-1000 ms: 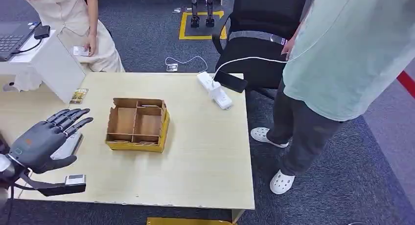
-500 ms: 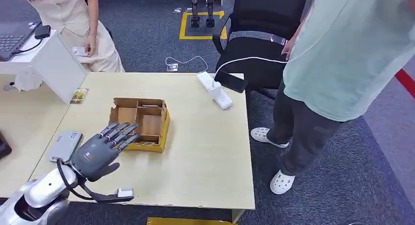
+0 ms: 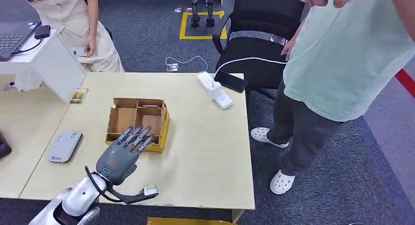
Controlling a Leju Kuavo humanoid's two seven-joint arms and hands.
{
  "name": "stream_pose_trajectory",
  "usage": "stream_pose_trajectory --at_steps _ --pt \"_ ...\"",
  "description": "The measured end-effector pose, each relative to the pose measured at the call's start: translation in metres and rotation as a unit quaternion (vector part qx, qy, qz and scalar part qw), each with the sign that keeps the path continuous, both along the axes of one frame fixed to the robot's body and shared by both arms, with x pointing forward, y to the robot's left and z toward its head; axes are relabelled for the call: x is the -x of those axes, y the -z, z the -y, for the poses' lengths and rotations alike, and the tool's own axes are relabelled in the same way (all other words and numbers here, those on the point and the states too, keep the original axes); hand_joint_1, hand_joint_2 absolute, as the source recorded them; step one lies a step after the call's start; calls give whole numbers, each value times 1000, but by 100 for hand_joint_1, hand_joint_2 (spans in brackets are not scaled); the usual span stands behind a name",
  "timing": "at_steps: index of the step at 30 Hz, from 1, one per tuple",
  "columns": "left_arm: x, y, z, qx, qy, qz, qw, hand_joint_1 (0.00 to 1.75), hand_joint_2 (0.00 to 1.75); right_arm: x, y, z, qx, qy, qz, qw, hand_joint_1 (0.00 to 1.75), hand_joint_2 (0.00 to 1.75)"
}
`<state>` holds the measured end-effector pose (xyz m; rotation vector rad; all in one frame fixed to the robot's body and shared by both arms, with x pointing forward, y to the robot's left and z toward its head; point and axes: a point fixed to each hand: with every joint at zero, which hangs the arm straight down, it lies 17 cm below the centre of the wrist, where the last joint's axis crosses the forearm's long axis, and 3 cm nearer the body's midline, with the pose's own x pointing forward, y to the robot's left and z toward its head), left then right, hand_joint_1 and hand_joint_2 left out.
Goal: Pass the card to the sensor for recognition and then transmit it.
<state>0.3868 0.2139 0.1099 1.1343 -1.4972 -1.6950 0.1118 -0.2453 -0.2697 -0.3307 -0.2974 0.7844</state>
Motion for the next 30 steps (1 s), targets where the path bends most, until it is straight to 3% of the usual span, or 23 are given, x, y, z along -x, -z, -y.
stream_pose_trajectory --at_steps 16,30 --pt "-24 -8 -49 49 -109 -2 993 0 175 -1 0 0 -1 0 2 1000 0 0" --pt "-40 -5 -63 46 -173 7 984 0 175 -3 -1 1 0 -1 4 1000 0 0"
